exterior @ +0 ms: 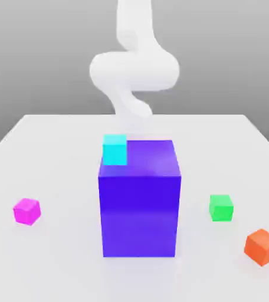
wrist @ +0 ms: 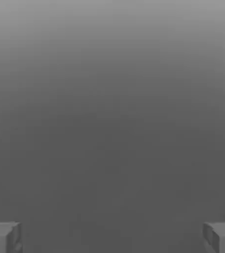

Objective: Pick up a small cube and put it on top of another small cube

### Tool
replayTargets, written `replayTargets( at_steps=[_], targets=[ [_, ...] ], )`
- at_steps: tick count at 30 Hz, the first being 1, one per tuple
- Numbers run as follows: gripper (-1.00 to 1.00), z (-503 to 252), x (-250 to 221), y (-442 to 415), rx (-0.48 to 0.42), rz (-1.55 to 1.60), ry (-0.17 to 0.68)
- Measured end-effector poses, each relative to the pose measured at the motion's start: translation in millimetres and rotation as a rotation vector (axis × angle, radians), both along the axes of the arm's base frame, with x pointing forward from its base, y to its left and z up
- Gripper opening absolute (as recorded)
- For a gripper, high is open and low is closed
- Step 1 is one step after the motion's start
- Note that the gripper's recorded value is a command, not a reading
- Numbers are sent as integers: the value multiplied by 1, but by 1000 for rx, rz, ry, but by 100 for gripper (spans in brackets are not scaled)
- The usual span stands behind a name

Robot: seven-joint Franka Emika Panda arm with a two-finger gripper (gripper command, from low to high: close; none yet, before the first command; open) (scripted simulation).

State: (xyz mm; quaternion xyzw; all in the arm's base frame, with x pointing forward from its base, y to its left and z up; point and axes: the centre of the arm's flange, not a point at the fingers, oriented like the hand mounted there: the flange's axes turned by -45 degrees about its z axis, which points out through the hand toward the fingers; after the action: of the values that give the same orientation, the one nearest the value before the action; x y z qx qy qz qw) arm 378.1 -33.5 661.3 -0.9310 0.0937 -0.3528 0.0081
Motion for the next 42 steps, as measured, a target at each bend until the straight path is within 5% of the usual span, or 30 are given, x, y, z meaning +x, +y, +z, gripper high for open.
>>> replayTargets(
  at_steps=[9, 20, 27, 28, 42],
  targets=[
    [0, -218, 27, -153, 306, -681, 255],
    [0, -454, -124, -255, 633, -1559, 468],
    [0, -527, -135, -253, 648, -1617, 487],
    [-100, -533, -136, -253, 648, -1617, 487],
    [-100, -473, -133, -254, 647, -1611, 476]
  ],
)
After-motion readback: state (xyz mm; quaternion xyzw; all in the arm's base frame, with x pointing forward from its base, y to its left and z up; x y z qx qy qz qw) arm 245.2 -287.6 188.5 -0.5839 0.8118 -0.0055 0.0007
